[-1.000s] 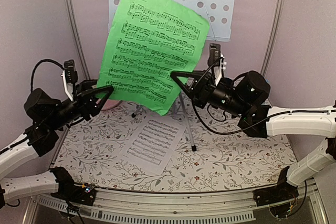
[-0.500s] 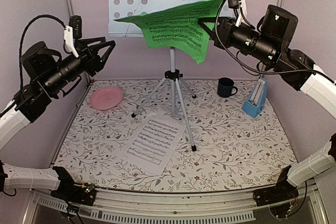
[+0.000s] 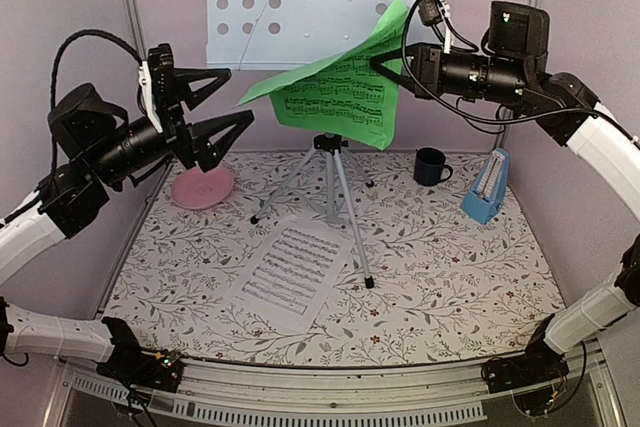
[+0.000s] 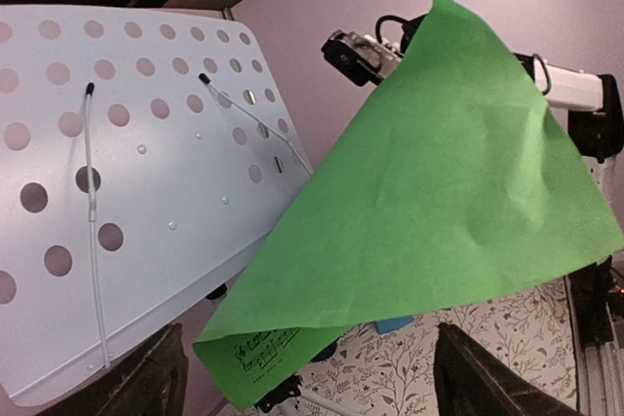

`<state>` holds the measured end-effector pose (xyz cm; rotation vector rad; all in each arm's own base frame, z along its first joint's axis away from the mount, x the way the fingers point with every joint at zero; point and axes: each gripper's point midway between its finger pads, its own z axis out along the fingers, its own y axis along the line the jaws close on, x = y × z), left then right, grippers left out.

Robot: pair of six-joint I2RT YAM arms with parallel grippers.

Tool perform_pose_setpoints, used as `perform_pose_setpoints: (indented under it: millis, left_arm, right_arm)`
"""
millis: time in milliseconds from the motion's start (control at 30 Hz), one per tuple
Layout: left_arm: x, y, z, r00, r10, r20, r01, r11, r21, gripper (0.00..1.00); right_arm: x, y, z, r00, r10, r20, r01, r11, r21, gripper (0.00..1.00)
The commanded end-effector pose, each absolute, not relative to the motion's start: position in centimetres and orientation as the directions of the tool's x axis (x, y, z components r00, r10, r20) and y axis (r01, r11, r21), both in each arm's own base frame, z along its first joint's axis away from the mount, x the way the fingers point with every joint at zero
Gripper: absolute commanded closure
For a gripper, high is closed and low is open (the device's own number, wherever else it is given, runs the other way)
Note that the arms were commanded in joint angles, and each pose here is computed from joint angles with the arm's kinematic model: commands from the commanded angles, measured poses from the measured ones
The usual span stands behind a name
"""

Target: Set up the instrument practice props

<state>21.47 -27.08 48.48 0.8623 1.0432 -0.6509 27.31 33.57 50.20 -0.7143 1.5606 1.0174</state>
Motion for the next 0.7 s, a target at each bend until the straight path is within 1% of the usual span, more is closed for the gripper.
perform_pose_setpoints:
  millis: [0, 133, 200, 267, 433, 467, 500, 567, 667]
  left_arm:
    - [19.2, -28.2, 48.2, 0.509, -0.042, -0.859, 0.767, 0.475, 0.432, 0.1]
    - [18.7, -29.4, 48.8, 0.522, -0.056, -0.851, 0.769, 0.462, 0.441, 0.1]
    - [18.8, -29.5, 49.7, 0.528, -0.071, -0.846, 0.761, 0.48, 0.435, 0.17]
    - [18.6, -29.4, 50.4, 0.522, -0.101, -0.847, 0.769, 0.485, 0.417, 0.29]
    - [18.1, -29.2, 51.1, 0.498, -0.161, -0.852, 0.797, 0.473, 0.376, 0.71]
    - [18.2, -29.3, 51.1, 0.489, -0.167, -0.856, 0.801, 0.474, 0.365, 0.79]
    - [18.3, -29.3, 51.2, 0.479, -0.173, -0.86, 0.806, 0.476, 0.353, 0.87]
    - [18.9, -29.5, 51.3, 0.448, -0.172, -0.877, 0.817, 0.478, 0.323, 1.0]
    - [20.0, -29.9, 51.3, 0.382, -0.168, -0.909, 0.839, 0.475, 0.265, 1.0]
  right_arm:
    - [24.4, 34.0, 50.3, -0.274, 0.058, -0.96, -0.906, 0.32, 0.278, 1.0]
    - [23.6, 35.0, 49.1, -0.317, 0.035, -0.948, -0.916, 0.248, 0.316, 1.0]
    - [23.5, 35.3, 48.3, -0.334, 0.016, -0.942, -0.916, 0.23, 0.329, 1.0]
    - [23.4, 35.4, 47.6, -0.342, 0.003, -0.94, -0.916, 0.223, 0.334, 1.0]
    - [22.9, 35.1, 46.3, -0.336, -0.013, -0.942, -0.92, 0.22, 0.325, 1.0]
    - [22.7, 35.0, 46.2, -0.325, -0.012, -0.946, -0.924, 0.216, 0.315, 0.98]
    - [22.4, 34.9, 46.0, -0.316, -0.012, -0.949, -0.929, 0.206, 0.307, 0.9]
    - [21.8, 34.5, 46.1, -0.265, 0.004, -0.964, -0.947, 0.189, 0.261, 0.67]
    - [20.8, 33.5, 47.2, -0.177, 0.06, -0.982, -0.967, 0.176, 0.185, 0.39]
